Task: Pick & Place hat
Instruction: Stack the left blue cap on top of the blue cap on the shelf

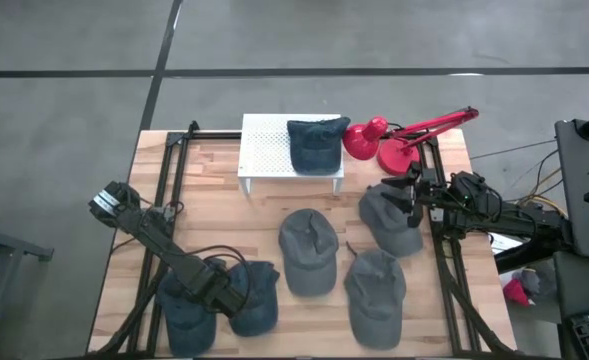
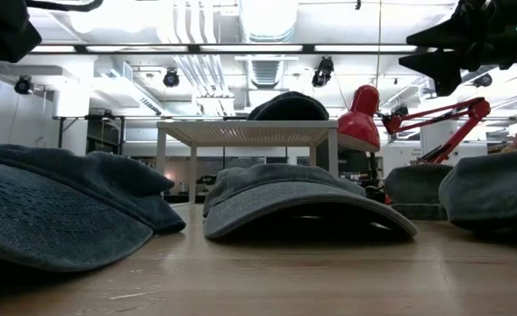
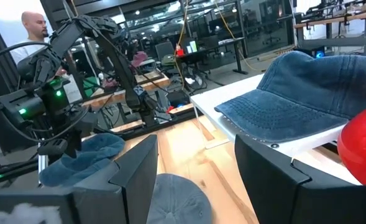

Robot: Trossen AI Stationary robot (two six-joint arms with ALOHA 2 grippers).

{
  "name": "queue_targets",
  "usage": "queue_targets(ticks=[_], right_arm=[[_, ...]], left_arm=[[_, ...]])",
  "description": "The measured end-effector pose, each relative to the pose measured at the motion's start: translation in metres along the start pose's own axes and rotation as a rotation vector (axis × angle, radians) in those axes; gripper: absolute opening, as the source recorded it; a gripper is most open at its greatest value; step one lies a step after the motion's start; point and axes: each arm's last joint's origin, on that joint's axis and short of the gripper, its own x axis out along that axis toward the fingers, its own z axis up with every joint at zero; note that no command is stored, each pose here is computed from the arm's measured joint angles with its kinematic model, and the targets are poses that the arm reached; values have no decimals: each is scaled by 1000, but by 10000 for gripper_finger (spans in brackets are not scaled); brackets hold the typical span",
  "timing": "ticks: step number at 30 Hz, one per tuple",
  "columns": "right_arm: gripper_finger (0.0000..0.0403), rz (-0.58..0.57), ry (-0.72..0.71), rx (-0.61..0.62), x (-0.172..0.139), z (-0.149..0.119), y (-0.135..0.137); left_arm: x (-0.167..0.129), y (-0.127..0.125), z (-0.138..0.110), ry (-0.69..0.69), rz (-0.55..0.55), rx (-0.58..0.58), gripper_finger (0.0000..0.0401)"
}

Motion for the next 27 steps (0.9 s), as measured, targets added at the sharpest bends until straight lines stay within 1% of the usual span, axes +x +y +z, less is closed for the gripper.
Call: queue_targets(ticks=[8, 14, 18, 27], right_arm=[[210, 0, 0, 0, 0, 0, 0], [210, 0, 0, -3, 0, 0, 0], [210, 0, 0, -3, 0, 0, 0], [210, 0, 0, -7, 0, 0, 0]], left_arm=[[2, 1, 0, -2, 4, 1, 188], [14, 3, 4, 1, 10, -6, 218], [29, 3, 7, 64, 6, -8, 227], [61, 3, 14, 145, -80, 28, 227]])
